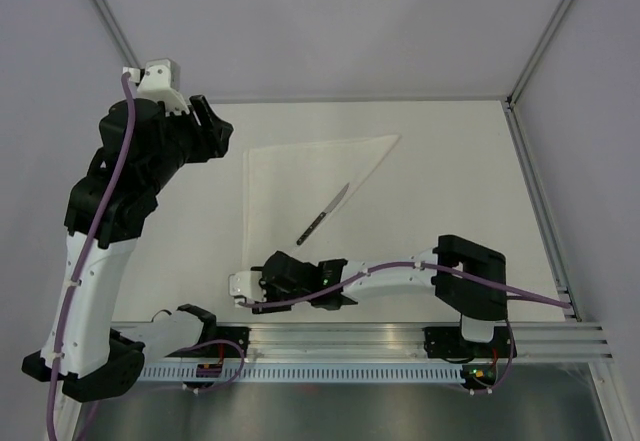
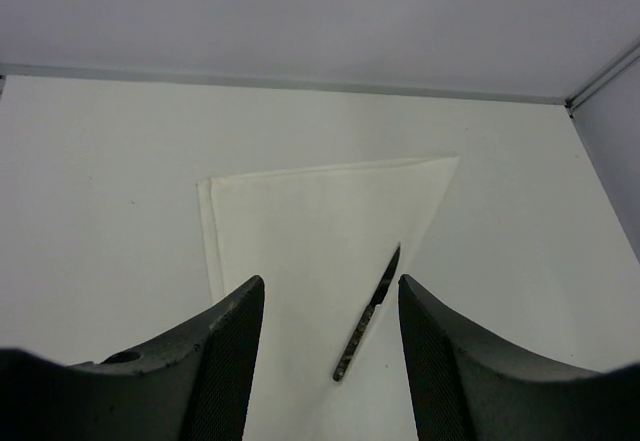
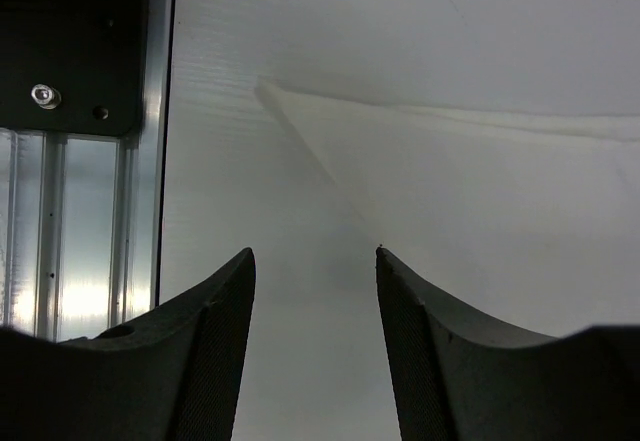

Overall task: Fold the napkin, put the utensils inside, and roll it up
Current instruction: Fold the napkin

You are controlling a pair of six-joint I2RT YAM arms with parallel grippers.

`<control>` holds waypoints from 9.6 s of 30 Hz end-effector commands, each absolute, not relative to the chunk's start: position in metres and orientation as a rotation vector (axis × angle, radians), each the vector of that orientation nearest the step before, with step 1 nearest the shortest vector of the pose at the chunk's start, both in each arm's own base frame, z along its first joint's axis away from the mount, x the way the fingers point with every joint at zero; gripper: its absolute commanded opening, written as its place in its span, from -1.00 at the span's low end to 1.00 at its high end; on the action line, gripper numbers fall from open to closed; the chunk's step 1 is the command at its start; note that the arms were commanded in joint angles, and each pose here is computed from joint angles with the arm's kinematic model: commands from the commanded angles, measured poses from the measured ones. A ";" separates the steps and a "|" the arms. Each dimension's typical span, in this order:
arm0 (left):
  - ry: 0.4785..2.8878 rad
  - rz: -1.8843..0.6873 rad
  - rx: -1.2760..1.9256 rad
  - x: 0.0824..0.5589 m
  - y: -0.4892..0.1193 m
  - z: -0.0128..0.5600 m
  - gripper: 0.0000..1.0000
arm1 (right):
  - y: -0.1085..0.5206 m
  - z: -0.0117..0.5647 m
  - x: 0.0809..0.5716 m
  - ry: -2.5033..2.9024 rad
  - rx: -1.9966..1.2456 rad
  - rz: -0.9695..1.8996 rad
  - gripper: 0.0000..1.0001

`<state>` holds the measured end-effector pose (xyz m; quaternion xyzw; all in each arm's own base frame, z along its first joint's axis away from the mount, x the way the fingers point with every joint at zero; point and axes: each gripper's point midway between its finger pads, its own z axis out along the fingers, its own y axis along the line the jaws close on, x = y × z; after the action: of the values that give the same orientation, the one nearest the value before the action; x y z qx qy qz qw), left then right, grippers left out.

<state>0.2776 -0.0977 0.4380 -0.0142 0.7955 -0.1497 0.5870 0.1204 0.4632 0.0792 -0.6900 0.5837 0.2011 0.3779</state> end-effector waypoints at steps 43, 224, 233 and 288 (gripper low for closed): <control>1.966 -0.419 -0.213 0.256 -0.094 0.404 0.21 | 0.528 0.021 0.123 1.252 -1.732 0.295 -0.60; 2.303 -0.826 -0.039 0.428 -0.340 0.180 -0.24 | 0.103 0.081 0.590 2.186 0.126 0.890 -0.83; 2.042 -0.802 -0.257 0.385 -0.257 0.289 -0.21 | 0.149 0.168 0.565 1.996 -0.189 0.837 -0.85; 2.003 -0.813 -0.414 0.270 -0.176 0.254 0.08 | 0.410 0.054 0.267 2.022 -1.483 0.937 -0.39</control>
<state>0.2672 -0.1732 0.2425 -0.1491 0.8299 -0.3052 0.4426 0.2715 0.3907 0.0390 -0.5448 0.7465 0.3003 0.2361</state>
